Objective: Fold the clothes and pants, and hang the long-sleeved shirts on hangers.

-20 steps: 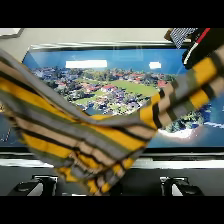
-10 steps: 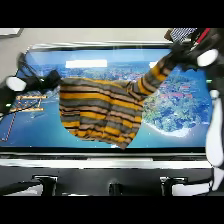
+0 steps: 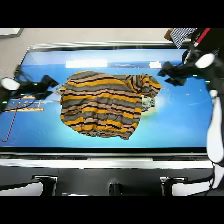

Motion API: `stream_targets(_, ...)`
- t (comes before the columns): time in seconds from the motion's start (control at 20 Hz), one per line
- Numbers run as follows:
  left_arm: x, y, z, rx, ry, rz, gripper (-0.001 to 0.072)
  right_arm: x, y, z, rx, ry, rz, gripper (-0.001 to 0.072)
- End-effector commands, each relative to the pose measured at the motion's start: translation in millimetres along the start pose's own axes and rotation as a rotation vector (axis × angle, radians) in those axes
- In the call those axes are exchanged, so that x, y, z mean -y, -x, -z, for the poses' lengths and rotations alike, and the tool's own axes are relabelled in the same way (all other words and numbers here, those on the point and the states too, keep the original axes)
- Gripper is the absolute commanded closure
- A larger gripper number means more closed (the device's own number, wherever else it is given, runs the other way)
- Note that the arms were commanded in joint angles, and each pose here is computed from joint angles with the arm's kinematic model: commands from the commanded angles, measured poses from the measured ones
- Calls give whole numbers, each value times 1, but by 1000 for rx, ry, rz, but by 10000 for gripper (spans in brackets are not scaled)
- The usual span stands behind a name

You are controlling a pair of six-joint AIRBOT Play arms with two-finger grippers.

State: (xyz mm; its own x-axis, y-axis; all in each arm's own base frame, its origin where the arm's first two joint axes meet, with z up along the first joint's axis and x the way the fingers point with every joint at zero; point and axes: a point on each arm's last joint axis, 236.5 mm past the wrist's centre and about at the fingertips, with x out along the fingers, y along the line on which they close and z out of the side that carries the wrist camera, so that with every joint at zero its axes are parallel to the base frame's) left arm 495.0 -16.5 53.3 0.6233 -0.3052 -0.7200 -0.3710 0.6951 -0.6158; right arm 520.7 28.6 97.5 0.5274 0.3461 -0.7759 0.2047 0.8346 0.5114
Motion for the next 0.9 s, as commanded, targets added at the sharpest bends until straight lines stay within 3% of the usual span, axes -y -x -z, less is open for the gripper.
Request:
stream_targets(0.0,-49,55,2,-56,1,-56,75,36,67,31,-122,110,74,168)
stream_targets(0.2,-92,80,65,-132,44,-21,75,58,71,100,-215,8,75,158)
stream_targets(0.55,-117,47,174,-301,132,32,75,34,-15,269,-358,-304,-148,150)
stream_targets(0.85,-109,37,195,-341,86,32,75,-3,-70,320,-366,-345,-127,168)
